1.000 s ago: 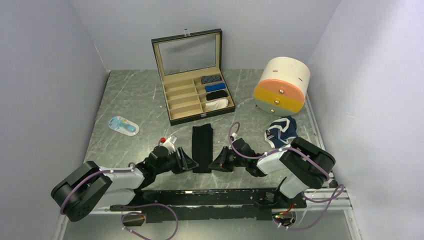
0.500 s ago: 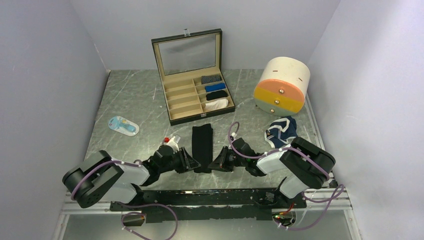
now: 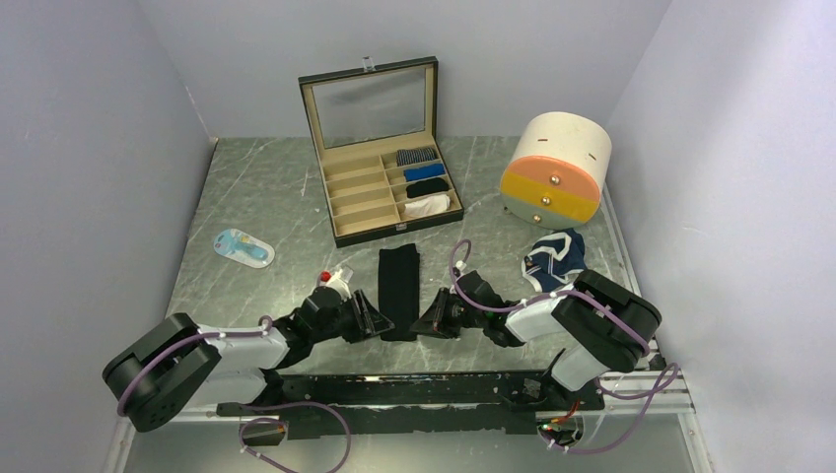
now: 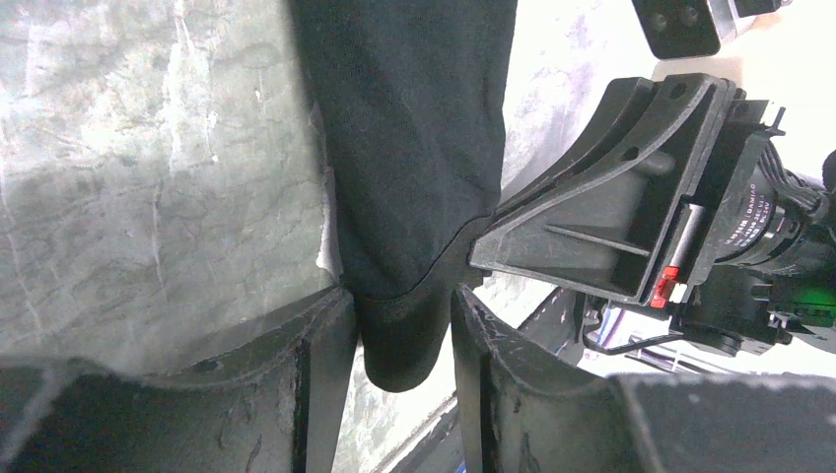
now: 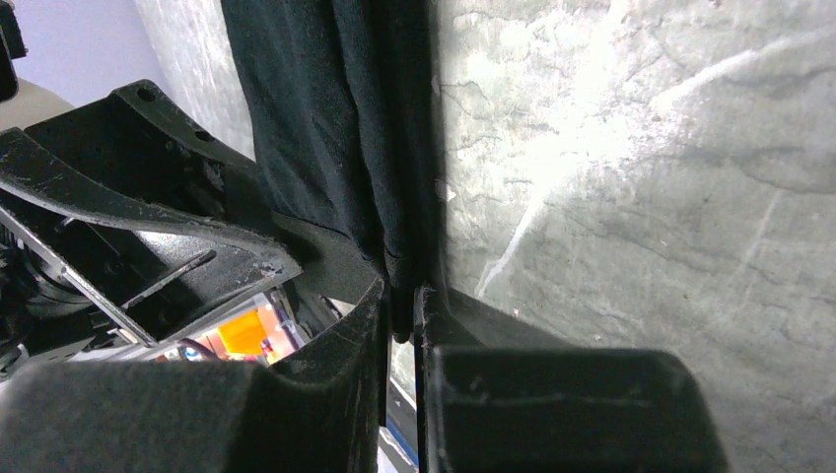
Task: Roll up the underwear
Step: Roll the underwear to the center of the board.
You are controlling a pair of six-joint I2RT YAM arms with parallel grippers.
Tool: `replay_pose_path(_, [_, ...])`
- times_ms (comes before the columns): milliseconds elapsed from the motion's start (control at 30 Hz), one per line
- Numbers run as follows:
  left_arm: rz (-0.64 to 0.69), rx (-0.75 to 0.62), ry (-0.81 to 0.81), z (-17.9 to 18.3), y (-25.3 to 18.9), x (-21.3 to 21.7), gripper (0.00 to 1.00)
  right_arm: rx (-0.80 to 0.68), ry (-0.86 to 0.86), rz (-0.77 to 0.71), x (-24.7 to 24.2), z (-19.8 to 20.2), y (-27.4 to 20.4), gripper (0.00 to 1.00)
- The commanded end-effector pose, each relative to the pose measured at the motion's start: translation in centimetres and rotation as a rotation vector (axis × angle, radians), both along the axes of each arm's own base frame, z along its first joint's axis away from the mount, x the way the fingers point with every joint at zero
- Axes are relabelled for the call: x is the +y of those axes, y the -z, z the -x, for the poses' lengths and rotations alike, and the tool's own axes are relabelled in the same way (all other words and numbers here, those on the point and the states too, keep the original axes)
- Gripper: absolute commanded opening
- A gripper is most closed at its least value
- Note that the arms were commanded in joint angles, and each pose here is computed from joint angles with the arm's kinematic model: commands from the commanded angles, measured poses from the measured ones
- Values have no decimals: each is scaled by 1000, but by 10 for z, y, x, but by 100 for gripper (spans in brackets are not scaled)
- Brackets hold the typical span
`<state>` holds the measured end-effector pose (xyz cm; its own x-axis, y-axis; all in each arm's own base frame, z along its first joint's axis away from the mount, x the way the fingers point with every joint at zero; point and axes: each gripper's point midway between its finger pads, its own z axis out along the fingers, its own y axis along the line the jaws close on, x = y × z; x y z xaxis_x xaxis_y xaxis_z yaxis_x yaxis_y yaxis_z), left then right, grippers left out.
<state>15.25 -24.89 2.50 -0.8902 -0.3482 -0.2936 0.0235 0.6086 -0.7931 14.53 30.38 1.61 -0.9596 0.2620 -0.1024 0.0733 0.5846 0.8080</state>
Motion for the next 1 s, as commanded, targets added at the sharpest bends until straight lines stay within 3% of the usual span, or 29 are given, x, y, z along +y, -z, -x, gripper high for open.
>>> replay_pose_path(0, [-269, 182, -17, 38, 65, 50, 48, 16, 0, 95, -13, 4, 18, 10])
replay_pose_path(300, [-293, 217, -39, 48, 72, 57, 49, 23, 7, 104, -16, 6, 21, 11])
replay_pose_path(600, [-293, 219, -48, 49, 74, 56, 25, 17, -1, 93, -15, 6, 19, 13])
replay_pose_path(700, [-292, 206, -41, 45, 71, 53, 15, -41, -57, 40, -7, 6, 8, 23])
replay_pose_path(800, [-317, 180, -14, 40, 67, 50, 6, -136, -134, 30, 2, 1, -8, 45])
replay_pose_path(900, [-377, 169, -11, 37, 67, 56, 5, -247, -194, 93, 4, -11, -21, 57])
replay_pose_path(967, [-404, 160, -14, 36, 67, 60, 5, -345, -210, 161, 2, -26, -31, 60])
